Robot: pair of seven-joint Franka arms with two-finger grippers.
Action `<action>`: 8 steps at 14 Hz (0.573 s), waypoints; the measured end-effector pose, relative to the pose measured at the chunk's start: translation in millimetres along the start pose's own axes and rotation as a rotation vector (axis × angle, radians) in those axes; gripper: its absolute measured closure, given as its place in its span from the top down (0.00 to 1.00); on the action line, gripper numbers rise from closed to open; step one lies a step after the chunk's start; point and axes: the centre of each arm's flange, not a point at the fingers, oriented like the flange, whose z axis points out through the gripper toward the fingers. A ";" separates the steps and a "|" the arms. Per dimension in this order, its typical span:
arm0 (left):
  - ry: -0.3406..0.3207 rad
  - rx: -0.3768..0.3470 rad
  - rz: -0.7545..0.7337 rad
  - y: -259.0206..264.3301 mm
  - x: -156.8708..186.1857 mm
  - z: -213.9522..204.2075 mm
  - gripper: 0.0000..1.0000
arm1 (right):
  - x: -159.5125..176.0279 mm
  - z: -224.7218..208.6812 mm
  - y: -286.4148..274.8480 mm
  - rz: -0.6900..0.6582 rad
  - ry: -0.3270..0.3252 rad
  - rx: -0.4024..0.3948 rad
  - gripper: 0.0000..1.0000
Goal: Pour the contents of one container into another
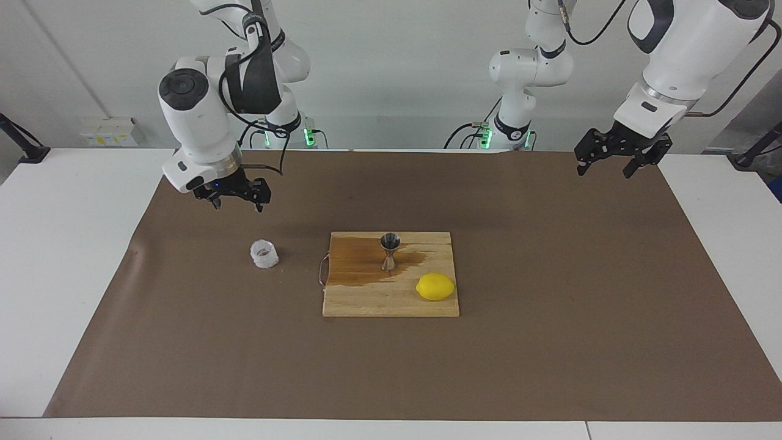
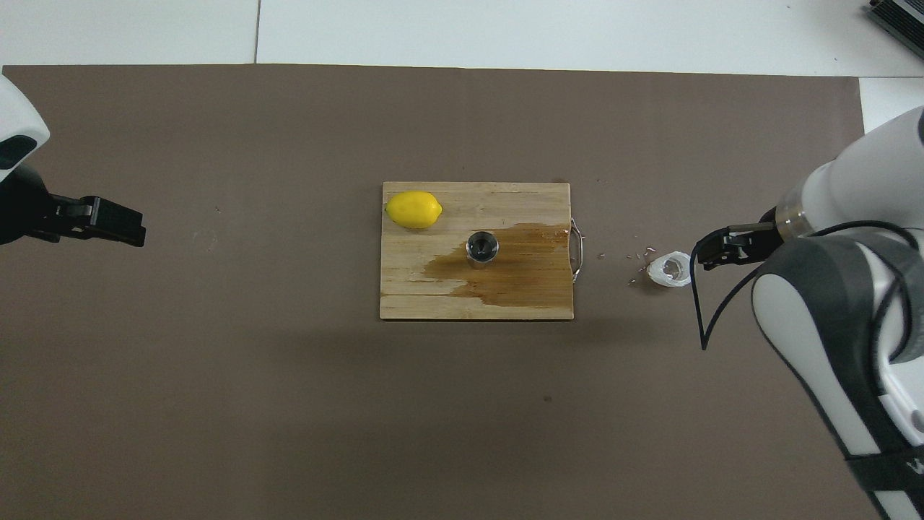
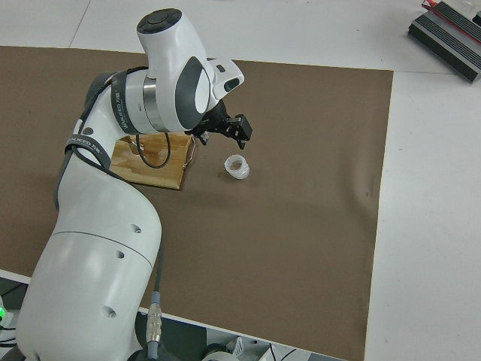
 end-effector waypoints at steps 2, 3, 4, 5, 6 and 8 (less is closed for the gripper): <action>0.000 0.000 0.000 0.0 0.0 0.0 1.00 | -12.5 -68.2 7.7 0.048 0.006 0.053 1.00; 0.000 0.000 0.000 0.0 0.0 0.0 1.00 | -19.2 -94.0 11.1 0.065 0.024 0.064 1.00; 0.000 0.000 0.000 0.0 0.0 0.0 1.00 | -24.2 -109.1 12.5 0.074 0.040 0.068 1.00; 0.000 0.000 0.000 0.0 0.0 0.0 1.00 | -27.1 -116.3 13.0 0.074 0.052 0.071 1.00; 0.000 0.000 0.000 0.0 0.0 0.0 1.00 | -27.3 -116.8 12.8 0.074 0.053 0.072 1.00; 0.000 0.000 0.000 0.0 0.0 0.0 1.00 | -24.7 -112.6 11.7 0.073 0.044 0.071 1.00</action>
